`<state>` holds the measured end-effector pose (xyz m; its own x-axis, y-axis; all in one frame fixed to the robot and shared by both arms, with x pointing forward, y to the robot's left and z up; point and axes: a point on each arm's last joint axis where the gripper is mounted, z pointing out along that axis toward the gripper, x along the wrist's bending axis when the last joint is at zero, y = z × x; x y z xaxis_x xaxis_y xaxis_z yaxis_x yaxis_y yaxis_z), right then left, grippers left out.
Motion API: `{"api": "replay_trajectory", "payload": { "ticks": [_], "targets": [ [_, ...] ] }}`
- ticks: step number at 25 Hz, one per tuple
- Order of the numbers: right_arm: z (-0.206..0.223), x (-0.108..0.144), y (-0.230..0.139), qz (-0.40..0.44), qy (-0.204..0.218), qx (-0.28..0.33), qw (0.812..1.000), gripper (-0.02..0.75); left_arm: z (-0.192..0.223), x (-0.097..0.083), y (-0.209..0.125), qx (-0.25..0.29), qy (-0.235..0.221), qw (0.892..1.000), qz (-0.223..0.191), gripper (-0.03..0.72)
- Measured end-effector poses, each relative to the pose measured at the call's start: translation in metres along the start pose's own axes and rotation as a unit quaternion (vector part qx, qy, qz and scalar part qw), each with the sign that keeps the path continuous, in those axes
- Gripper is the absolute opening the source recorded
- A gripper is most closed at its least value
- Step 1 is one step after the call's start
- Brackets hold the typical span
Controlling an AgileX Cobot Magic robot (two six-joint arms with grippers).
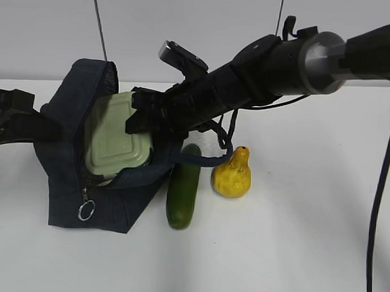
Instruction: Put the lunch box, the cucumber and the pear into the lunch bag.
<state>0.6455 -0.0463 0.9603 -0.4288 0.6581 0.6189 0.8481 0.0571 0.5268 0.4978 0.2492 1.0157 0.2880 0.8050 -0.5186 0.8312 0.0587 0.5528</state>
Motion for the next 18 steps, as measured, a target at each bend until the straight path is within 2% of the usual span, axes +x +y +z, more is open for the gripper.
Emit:
{"api": "replay_trajectory", "payload": {
  "ticks": [5, 10, 18],
  "targets": [
    [0.006, -0.005, -0.001, 0.007, -0.002, 0.002, 1.000, 0.388, 0.000, 0.000, 0.000, 0.001, -0.001, 1.000, 0.000, 0.001],
    [0.005, -0.001, 0.005, -0.001, 0.005, -0.003, 1.000, 0.478, 0.000, 0.000, 0.000, 0.001, -0.002, 1.000, -0.001, 0.001],
    [0.001, 0.008, 0.015, -0.033, 0.015, -0.002, 0.999, 0.499, 0.000, 0.000, 0.000, 0.001, -0.002, 1.000, -0.001, 0.001]
  ]
}}
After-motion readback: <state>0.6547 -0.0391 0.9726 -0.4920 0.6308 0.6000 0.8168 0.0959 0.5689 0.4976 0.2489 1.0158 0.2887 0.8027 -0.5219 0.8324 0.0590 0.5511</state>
